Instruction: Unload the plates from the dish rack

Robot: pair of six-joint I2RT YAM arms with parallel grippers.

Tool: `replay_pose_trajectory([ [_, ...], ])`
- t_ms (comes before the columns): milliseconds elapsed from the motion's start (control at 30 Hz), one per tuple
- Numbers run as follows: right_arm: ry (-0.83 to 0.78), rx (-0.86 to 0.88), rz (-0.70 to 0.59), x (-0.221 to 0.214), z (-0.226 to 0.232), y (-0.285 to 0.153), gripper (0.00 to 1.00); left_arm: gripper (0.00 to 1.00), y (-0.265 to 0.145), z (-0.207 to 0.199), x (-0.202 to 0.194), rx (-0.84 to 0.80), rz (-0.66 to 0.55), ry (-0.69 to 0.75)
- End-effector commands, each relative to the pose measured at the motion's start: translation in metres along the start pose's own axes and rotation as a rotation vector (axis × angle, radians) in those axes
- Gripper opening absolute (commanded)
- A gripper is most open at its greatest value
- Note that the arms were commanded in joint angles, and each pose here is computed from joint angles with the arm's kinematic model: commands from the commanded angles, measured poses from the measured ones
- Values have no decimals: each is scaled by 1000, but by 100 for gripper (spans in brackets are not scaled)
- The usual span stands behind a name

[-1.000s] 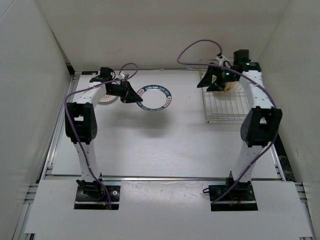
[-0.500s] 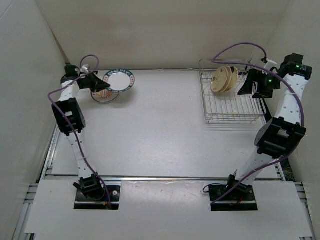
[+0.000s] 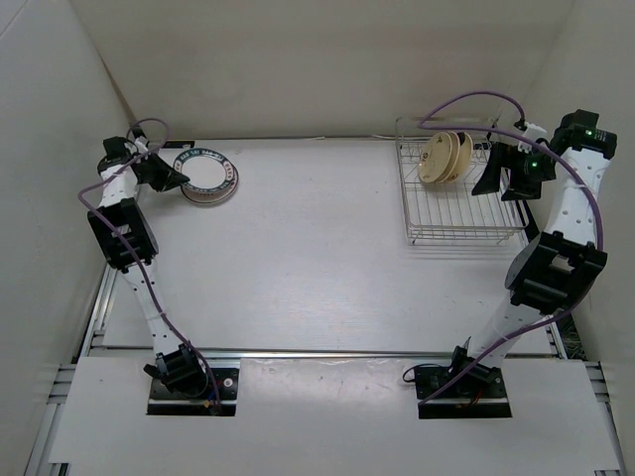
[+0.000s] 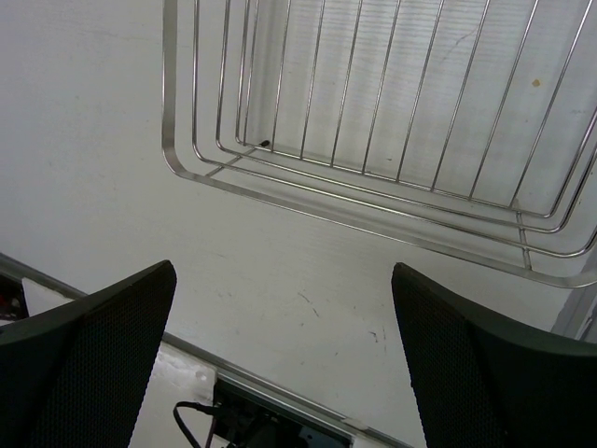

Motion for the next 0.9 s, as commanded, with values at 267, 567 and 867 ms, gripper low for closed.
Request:
replay_pose_trajectory([
  [267, 8, 60, 13, -2, 1, 9, 100, 35, -5, -5, -7, 76, 4, 41],
  [567, 8, 89, 0, 1, 3, 11, 100, 71, -19, -19, -8, 71, -5, 69],
  [867, 47, 127, -23, 7, 3, 16, 100, 88, -35, -24, -28, 131, 27, 83],
])
Point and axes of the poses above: each gripper's point midway between its finger pads, its own y axis out along the fingers, its own z axis along the line the jaws close on, x = y × z, the point moved 8 cm from there along -y, back along the fingers, and after that the axes turned 3 degrees about -y, right-handed, at the moved point
